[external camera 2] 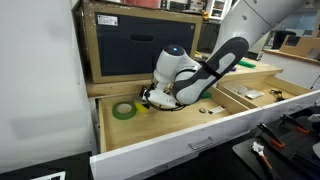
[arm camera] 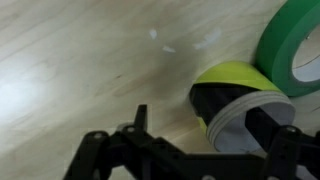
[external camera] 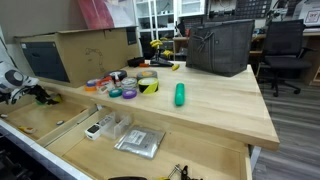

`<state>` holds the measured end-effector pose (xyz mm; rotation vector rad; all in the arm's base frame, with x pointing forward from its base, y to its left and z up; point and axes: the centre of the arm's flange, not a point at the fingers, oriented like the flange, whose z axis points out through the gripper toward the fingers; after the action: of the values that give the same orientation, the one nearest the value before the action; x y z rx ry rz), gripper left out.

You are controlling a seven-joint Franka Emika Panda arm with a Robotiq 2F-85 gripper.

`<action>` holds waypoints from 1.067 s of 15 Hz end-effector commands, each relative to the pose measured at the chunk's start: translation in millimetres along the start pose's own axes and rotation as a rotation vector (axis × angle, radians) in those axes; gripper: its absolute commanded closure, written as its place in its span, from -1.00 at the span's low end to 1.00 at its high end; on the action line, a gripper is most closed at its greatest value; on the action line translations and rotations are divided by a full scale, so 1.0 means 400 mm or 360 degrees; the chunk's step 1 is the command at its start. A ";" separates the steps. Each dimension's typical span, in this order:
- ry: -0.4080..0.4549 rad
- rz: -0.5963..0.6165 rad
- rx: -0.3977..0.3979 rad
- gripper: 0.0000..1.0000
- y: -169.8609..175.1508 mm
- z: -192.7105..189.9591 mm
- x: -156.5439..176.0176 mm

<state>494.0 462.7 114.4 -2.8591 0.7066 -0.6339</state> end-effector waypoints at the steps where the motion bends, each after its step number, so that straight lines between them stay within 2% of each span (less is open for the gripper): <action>1: 0.0031 0.0007 0.0005 -1.00 -0.023 0.038 0.032; 2: 0.0035 0.0009 0.0000 -1.00 -0.022 0.044 0.035; 3: 0.0036 0.0003 -0.0003 -0.50 -0.019 0.049 0.035; 4: 0.0029 -0.0002 -0.0004 -0.47 -0.014 0.050 0.032; 12: -0.0104 -0.0069 -0.0015 0.77 0.022 0.014 -0.044; 14: -0.0145 -0.0101 -0.0040 1.00 0.042 0.001 -0.051; 16: -0.0166 -0.0136 -0.0075 1.00 0.076 -0.015 -0.052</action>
<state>480.8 468.2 89.0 -2.9104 0.6151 -0.5572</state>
